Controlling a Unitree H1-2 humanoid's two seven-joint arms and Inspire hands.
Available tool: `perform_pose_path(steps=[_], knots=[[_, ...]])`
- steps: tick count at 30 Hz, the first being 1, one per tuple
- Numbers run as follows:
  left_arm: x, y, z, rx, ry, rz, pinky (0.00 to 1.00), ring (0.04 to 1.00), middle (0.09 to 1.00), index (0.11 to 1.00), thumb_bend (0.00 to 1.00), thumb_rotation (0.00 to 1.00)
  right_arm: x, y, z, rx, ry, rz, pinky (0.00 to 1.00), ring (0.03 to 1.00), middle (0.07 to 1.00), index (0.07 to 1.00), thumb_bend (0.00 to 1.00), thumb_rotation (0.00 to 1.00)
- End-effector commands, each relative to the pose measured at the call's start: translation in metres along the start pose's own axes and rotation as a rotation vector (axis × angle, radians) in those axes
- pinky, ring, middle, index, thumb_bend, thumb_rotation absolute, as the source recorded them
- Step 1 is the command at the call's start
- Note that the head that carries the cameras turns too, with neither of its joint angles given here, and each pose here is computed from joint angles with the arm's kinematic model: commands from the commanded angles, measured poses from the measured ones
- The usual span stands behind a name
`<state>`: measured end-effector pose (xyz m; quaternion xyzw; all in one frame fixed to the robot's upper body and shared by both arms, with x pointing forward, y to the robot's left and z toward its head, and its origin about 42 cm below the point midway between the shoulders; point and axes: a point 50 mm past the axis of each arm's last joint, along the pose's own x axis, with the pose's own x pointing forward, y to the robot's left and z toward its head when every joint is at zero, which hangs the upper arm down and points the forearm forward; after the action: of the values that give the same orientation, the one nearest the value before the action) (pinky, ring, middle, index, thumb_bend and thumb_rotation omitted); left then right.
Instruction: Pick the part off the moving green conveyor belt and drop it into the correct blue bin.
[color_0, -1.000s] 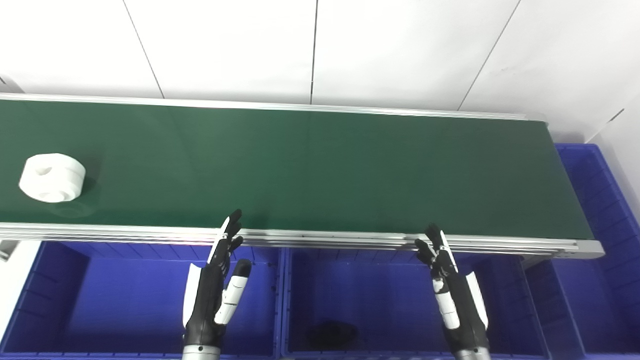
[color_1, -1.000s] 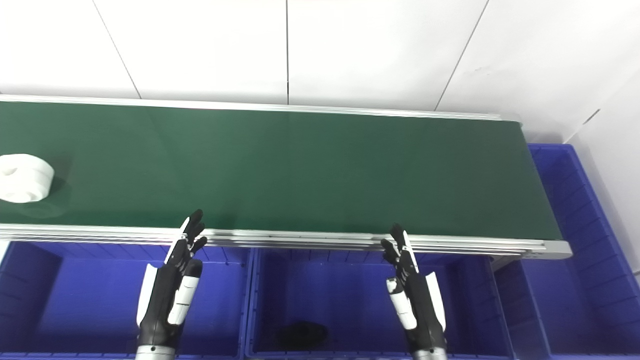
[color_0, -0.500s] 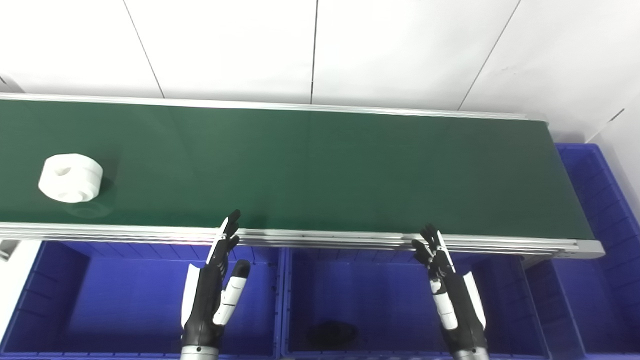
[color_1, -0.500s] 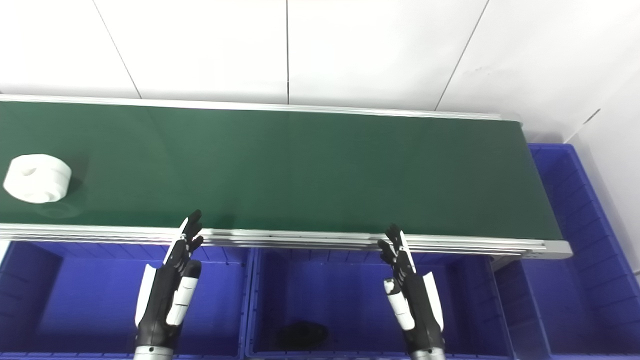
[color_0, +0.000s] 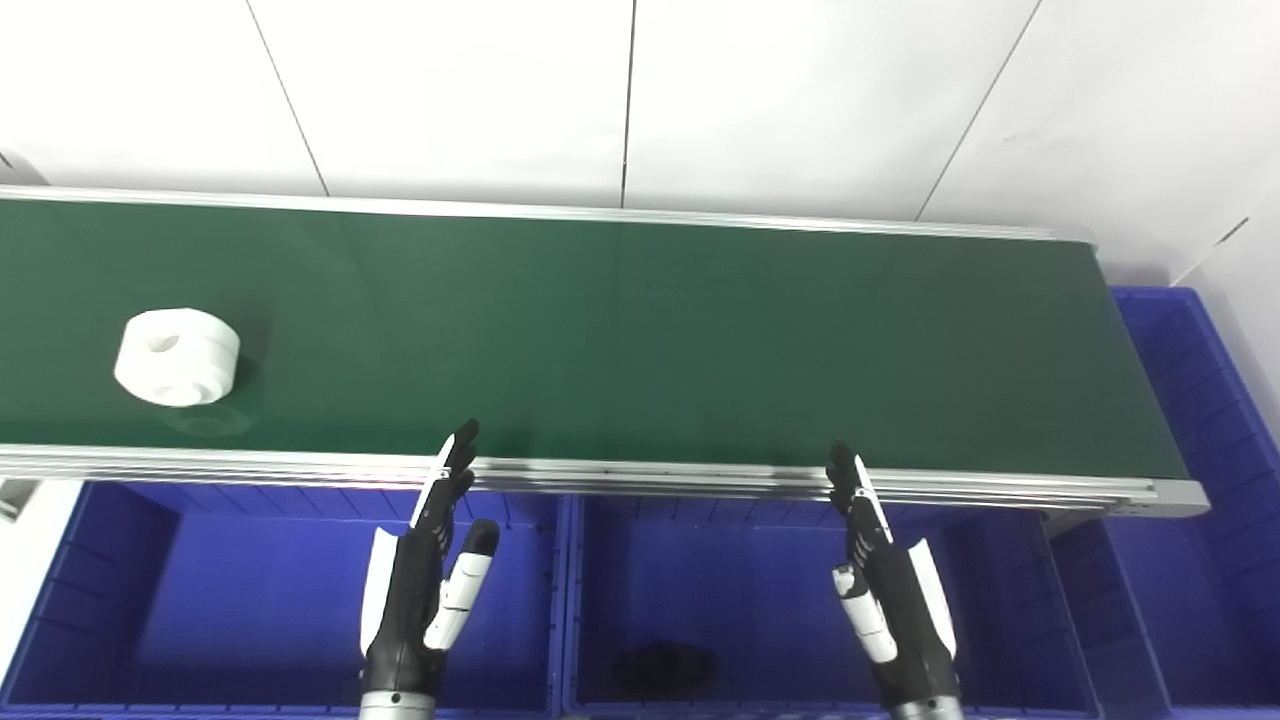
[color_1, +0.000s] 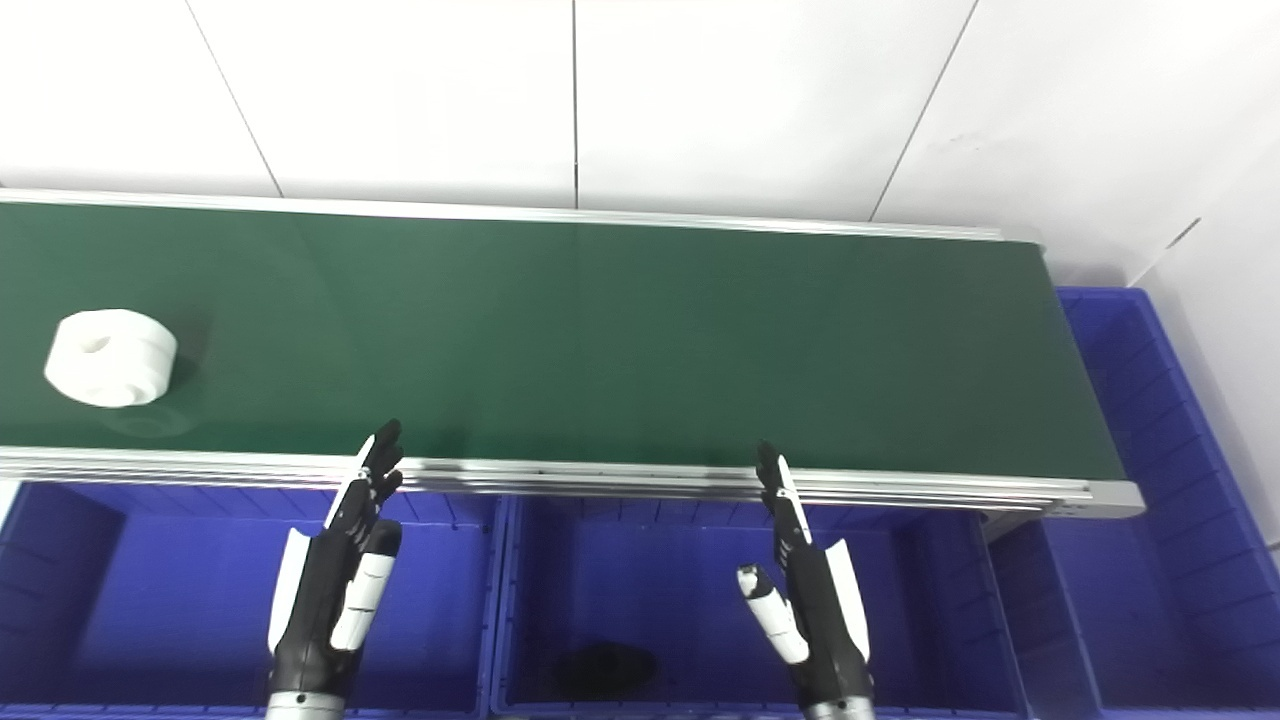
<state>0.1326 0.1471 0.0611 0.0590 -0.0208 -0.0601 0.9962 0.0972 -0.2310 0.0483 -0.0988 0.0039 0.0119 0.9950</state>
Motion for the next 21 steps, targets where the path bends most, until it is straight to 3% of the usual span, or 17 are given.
perform_pose_path(steps=[1,9,12,15,21], knots=[[0.005,0.001,0.008,-0.007,-0.071,0.024,0.93,0.953,0.974,0.938,0.62,0.96,0.004,-0.004,0.010,-0.002,-0.086,-0.018,0.99,1.000,1.000,1.000,0.88,1.00],[0.007,-0.008,0.002,-0.007,-0.045,0.024,0.90,0.942,0.969,0.929,0.68,0.95,0.004,-0.011,0.002,-0.003,-0.066,-0.009,0.99,1.000,1.000,1.000,0.88,1.00],[0.008,-0.016,-0.004,-0.009,-0.051,0.030,0.81,0.911,0.944,0.901,0.70,0.92,0.005,-0.016,-0.005,0.006,-0.043,-0.005,1.00,1.000,1.000,1.000,0.86,1.00],[0.009,-0.022,-0.008,-0.019,-0.058,0.029,0.78,0.898,0.934,0.884,0.70,0.89,0.005,-0.021,-0.012,0.020,-0.020,0.003,1.00,1.000,1.000,1.000,0.84,1.00],[0.011,-0.028,-0.013,-0.012,-0.051,0.033,0.73,0.873,0.908,0.853,0.72,0.86,0.003,-0.027,-0.017,0.039,0.004,0.015,1.00,1.000,1.000,1.000,0.92,1.00]])
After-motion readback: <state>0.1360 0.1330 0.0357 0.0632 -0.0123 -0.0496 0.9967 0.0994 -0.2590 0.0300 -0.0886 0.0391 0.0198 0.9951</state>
